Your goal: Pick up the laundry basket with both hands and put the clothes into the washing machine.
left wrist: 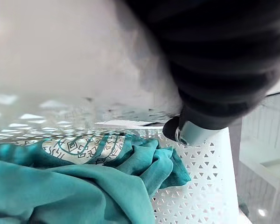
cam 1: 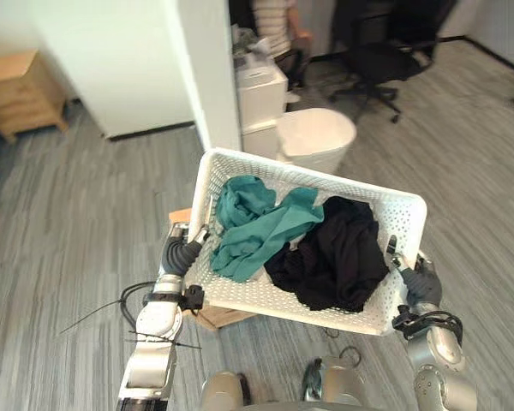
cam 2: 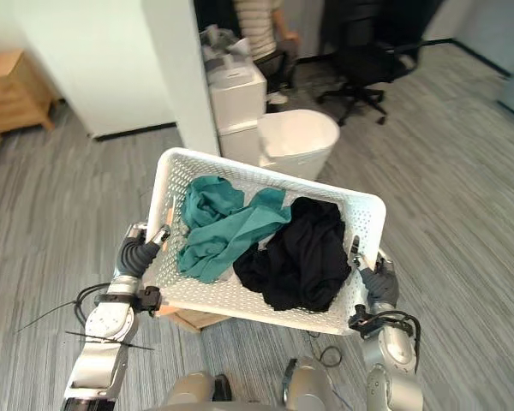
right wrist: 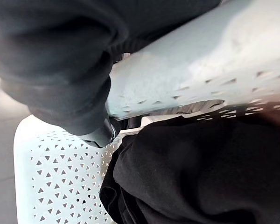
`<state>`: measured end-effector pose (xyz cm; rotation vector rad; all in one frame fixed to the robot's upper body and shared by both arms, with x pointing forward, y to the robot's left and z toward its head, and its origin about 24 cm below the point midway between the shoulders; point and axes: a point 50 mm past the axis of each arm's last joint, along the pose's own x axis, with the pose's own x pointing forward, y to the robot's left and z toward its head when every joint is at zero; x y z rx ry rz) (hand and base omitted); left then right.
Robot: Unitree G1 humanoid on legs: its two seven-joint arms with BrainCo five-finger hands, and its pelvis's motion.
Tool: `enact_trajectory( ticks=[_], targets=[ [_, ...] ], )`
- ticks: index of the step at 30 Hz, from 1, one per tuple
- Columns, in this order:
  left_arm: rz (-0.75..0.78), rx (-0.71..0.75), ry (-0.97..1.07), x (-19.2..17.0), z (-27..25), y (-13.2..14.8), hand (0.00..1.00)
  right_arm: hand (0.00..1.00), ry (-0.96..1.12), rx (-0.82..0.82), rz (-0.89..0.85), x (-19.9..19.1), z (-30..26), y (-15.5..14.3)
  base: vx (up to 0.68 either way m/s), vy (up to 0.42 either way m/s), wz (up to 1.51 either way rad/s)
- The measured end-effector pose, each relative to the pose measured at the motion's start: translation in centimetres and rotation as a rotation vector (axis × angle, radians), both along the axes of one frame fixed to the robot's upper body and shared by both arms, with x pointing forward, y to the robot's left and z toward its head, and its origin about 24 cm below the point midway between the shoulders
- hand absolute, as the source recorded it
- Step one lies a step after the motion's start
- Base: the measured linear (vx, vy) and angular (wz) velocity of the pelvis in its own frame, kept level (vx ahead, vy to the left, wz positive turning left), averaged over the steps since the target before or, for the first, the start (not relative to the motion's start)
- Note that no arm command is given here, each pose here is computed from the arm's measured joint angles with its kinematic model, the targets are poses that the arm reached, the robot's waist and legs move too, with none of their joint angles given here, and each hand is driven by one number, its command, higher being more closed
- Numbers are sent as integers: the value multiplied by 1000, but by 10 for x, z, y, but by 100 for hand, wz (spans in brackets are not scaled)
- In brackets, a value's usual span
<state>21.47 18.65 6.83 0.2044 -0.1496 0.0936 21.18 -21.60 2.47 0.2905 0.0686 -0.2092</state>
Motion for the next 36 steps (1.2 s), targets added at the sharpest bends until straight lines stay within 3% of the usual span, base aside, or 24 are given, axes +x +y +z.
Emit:
enact_trajectory(
  ticks=[6, 12, 18, 32, 36],
  targets=[
    [99, -30, 24, -7, -5, 17, 100, 100, 26, -30, 100, 40, -5, 24, -210, -240, -188],
    [183, -126, 125, -29, -29, 18, 100, 100, 81, -106, 146, 39, -14, 29, -49, -238, -190],
    [199, -131, 127, -31, -29, 19, 100, 100, 84, -137, 136, 41, -13, 35, 34, 9, -158],
    [175, -91, 5, -20, -2, 16, 100, 100, -56, -134, 24, 18, 20, 32, 15, 52, -11],
    [148, -125, 25, -14, -8, 5, 100, 100, -50, -165, -16, 25, 21, 21, 139, -4, 26]
  ],
)
